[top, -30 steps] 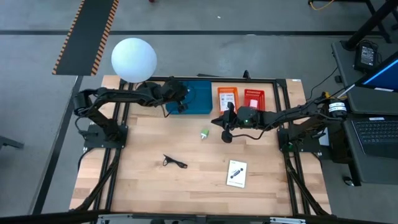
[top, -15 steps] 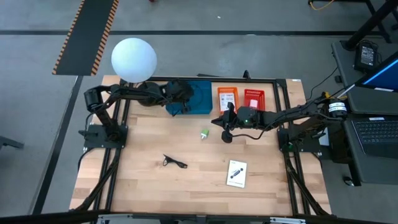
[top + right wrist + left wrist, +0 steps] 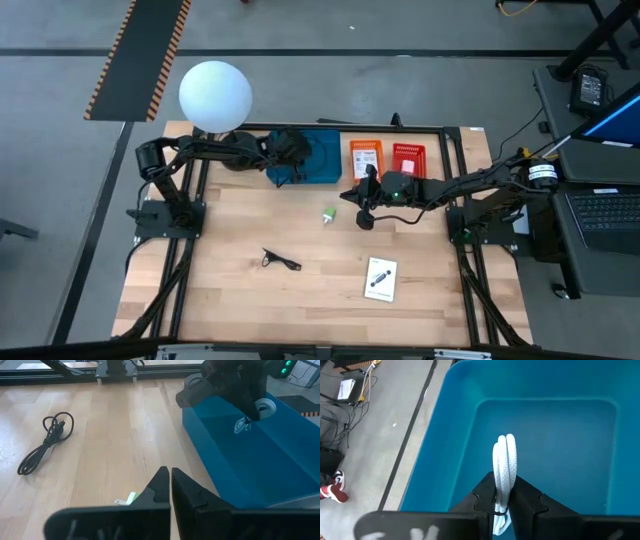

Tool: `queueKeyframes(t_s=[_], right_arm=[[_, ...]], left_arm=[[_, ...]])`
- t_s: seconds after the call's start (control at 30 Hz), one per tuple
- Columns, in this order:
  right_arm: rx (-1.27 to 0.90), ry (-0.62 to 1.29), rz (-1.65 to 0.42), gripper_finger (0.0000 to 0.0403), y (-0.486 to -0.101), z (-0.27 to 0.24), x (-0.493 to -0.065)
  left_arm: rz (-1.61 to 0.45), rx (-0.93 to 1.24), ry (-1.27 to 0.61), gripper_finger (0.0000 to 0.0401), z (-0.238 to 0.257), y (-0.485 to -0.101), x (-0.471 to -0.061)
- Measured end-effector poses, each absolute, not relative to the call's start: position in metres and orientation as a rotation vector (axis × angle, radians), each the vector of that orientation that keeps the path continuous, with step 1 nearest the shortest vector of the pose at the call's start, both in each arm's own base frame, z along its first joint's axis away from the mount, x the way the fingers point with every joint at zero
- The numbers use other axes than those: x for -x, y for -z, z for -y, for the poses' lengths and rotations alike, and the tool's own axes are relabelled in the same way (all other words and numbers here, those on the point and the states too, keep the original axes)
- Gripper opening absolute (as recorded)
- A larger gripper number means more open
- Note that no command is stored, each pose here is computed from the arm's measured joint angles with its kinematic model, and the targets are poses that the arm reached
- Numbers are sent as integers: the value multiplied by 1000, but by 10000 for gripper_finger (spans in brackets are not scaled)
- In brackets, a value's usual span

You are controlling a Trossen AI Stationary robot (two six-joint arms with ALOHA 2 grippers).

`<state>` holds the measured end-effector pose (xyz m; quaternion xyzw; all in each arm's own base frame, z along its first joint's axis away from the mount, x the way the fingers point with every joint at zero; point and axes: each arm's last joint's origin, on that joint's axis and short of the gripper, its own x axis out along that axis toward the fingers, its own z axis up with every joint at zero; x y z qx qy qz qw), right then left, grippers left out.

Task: Pick and place items into bin
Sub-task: Put the light blue charger cable into the blue bin

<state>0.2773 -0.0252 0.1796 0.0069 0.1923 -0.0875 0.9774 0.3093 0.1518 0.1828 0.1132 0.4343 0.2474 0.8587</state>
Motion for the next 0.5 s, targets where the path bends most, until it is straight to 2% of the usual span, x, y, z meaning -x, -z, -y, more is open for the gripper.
queueKeyframes(t_s=[0.17,0.5], right_arm=[[9,172,-389,4,-180,25,-277],[42,165,-385,4,-180,25,-277]], left_arm=[[-908,-228,-521,52,-152,-183,-309],[-894,-212,-551,102,-153,-180,-312]])
